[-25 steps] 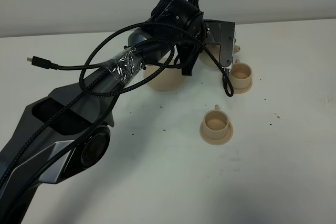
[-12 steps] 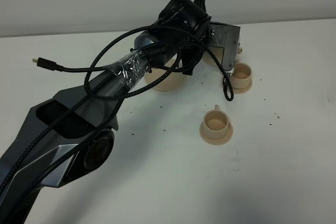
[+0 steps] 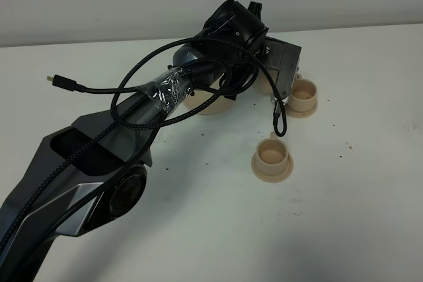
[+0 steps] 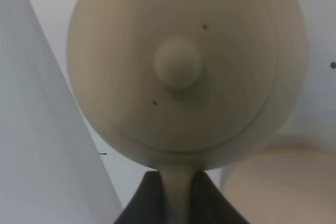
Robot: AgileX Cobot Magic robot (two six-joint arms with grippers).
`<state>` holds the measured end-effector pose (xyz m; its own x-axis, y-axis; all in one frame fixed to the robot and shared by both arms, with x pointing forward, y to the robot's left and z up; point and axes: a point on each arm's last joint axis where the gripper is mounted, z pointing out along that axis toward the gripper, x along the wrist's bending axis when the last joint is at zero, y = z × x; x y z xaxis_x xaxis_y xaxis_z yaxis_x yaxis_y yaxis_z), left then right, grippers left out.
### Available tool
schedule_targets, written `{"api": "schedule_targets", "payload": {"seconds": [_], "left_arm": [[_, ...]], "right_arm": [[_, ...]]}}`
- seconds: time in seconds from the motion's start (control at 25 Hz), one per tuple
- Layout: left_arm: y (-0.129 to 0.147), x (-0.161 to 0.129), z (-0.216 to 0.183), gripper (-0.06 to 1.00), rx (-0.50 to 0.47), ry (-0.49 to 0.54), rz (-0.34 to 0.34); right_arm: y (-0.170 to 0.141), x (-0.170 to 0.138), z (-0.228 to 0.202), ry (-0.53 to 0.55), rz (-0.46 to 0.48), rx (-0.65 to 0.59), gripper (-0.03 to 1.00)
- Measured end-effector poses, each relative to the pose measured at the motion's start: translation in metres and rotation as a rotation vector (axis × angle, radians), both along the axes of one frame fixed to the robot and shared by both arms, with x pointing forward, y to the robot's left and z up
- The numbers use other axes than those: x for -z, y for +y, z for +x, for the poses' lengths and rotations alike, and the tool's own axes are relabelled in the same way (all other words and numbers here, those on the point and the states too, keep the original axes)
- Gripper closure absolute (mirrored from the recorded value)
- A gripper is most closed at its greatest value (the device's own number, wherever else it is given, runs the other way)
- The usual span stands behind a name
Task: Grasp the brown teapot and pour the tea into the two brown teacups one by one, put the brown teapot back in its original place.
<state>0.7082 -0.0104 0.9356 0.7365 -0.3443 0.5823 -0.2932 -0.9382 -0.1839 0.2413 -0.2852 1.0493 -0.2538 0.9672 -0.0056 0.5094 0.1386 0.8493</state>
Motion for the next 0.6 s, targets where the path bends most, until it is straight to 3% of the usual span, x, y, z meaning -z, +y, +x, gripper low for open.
{"api": "schedule_targets", "payload": {"seconds": [0.6], "left_arm": [[-0.0081, -0.0026, -0.0031, 0.82, 0.031, -0.045, 0.026]], "right_arm": [[-0.0016, 0.0003, 0.0003, -0.001, -0.018, 0.010, 0.73]]}}
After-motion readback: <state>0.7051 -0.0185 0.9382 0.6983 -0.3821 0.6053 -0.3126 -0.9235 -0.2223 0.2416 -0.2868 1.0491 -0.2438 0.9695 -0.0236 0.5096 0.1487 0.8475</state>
